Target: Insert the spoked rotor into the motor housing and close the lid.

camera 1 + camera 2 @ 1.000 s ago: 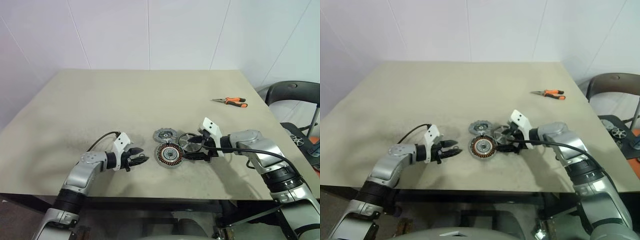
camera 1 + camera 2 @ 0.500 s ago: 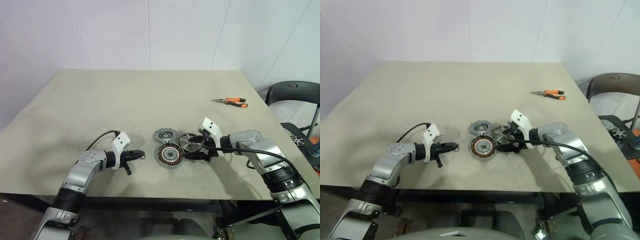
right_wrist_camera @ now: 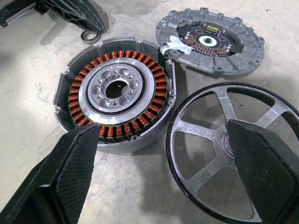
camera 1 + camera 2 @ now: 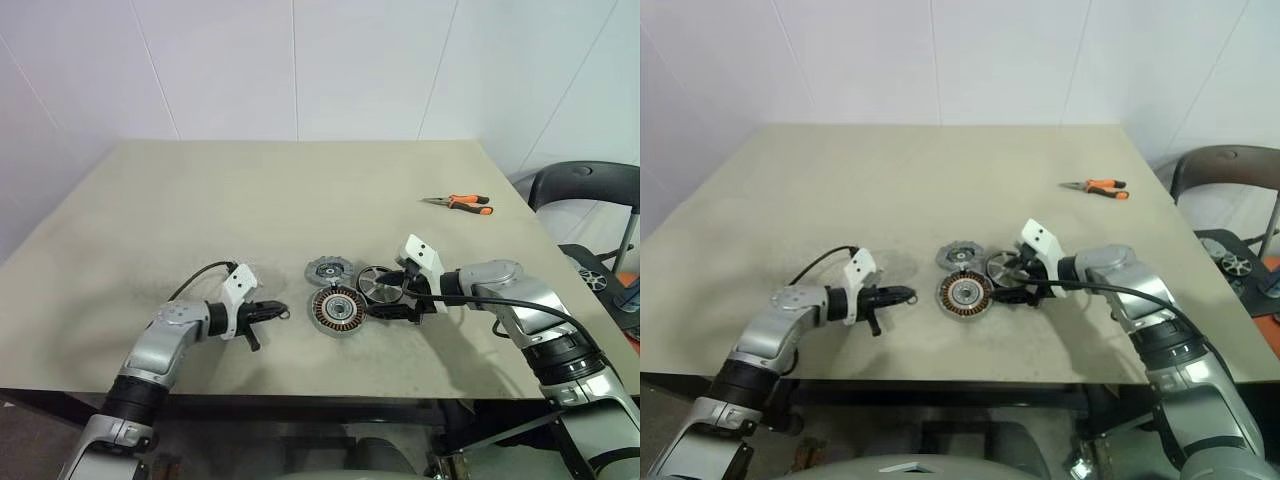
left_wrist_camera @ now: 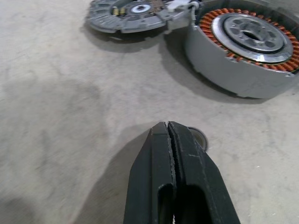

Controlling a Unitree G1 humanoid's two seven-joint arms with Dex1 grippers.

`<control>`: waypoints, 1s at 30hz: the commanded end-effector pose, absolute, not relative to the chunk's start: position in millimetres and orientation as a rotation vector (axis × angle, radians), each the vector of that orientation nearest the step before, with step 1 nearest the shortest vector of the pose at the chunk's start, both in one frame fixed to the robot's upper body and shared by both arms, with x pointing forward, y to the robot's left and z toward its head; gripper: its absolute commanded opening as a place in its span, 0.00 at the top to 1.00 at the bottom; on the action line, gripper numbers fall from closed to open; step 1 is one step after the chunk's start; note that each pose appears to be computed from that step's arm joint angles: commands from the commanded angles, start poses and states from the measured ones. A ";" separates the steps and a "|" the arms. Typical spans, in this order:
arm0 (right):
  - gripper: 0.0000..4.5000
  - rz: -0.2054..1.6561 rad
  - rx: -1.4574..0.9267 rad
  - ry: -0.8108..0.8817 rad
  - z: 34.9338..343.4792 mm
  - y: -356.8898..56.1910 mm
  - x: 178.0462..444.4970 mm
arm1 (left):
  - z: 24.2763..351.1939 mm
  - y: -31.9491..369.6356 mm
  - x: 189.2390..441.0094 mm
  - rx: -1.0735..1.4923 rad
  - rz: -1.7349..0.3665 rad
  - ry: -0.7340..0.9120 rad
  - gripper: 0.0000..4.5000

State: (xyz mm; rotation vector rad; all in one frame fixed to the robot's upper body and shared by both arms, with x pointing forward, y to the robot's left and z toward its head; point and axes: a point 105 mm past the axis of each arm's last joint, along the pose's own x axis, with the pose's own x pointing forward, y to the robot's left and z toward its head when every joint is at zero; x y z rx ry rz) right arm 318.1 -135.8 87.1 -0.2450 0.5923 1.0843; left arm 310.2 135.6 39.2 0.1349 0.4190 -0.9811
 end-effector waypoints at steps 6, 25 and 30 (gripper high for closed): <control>0.00 1.057 -0.259 0.569 90.6 -136.7 323.2 | 66.9 141.7 326.2 0.101 -0.939 0.280 0.78; 0.00 1.056 -0.250 0.572 88.8 -136.0 322.8 | 62.7 129.1 302.4 0.127 -1.077 0.392 0.43; 0.00 1.059 -0.248 0.577 86.9 -135.5 321.3 | 61.3 126.2 307.1 0.126 -1.027 0.382 0.43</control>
